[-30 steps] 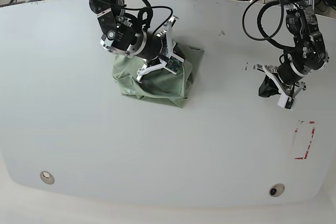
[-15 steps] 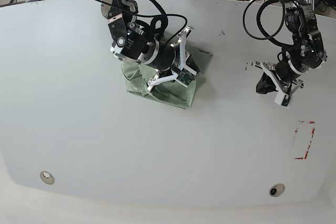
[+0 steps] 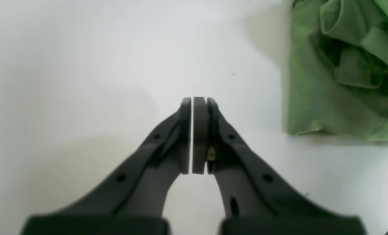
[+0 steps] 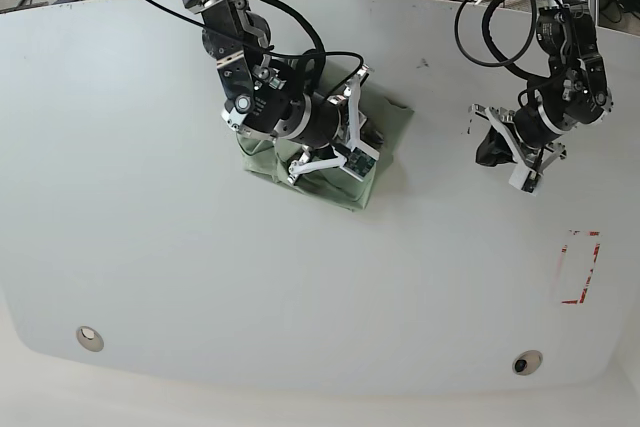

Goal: Layout the t-shirt on the table in an organized manner, then fold the t-shirt properly
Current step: 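Bring the left gripper back and grasp the bundle's edge beside the right gripper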

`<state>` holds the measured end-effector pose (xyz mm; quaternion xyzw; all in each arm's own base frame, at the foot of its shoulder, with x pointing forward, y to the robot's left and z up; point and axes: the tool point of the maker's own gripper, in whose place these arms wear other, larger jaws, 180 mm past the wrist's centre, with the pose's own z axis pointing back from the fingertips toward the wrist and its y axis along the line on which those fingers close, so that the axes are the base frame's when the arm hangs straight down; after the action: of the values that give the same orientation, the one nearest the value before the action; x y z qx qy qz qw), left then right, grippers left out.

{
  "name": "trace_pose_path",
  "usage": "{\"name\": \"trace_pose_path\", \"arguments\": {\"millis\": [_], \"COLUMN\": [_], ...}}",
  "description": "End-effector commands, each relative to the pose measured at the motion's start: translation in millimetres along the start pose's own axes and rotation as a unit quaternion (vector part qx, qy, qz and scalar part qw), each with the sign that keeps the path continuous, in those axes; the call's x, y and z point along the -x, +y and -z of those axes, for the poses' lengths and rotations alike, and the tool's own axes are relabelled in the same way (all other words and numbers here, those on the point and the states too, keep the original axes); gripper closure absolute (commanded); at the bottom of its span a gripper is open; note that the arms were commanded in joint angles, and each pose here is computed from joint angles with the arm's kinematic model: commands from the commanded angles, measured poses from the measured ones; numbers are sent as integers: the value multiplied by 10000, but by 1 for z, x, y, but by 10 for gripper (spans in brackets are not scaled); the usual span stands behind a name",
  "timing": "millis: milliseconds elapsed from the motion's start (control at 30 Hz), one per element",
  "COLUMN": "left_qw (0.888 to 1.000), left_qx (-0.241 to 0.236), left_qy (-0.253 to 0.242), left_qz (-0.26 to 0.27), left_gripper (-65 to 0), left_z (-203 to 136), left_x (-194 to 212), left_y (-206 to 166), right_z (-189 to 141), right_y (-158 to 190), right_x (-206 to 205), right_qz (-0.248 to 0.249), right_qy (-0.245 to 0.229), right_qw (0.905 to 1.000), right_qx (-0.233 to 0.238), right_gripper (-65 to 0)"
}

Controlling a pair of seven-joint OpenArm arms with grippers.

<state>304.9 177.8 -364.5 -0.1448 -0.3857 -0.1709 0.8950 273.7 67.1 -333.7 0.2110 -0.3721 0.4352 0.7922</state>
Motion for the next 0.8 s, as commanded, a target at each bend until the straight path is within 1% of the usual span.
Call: {"name": "trace_pose_path", "arguments": {"millis": [0, 100, 233, 367, 467, 633, 767], "left_qw": [9995, 9996, 9984, 9979, 9965, 9938, 9917], "left_qx": [90, 219, 442, 521, 648, 805, 967], "left_qy": [-258, -166, -348, -321, -370, -223, -236], "left_qz": [137, 83, -56, -198, -387, -731, -814], "left_gripper": [0, 0, 0, 0, 0, 0, 0], "left_z": [0, 8, 24, 32, 43, 60, 73], "left_x": [-18, -12, -21, -20, -22, -11, -14], "left_y": [-5, -11, -24, -26, -34, -40, -48], "right_z": [-3, -3, -3, -3, -3, -3, -3], "right_y": [-2, -1, -1, -1, -2, -2, -2], "right_x": [-18, -17, -16, -15, -16, -17, -17], "right_qz": [-48, -44, -39, -30, -40, -45, -42], "right_qy": [-318, -310, -295, -285, -293, -305, -299], "right_qw": [9995, 9995, 9996, 9996, 9996, 9995, 9995], "right_qx": [8, -4, 4, -3, 5, 9, 6], "right_gripper": [0, 0, 0, 0, 0, 0, 0]}}
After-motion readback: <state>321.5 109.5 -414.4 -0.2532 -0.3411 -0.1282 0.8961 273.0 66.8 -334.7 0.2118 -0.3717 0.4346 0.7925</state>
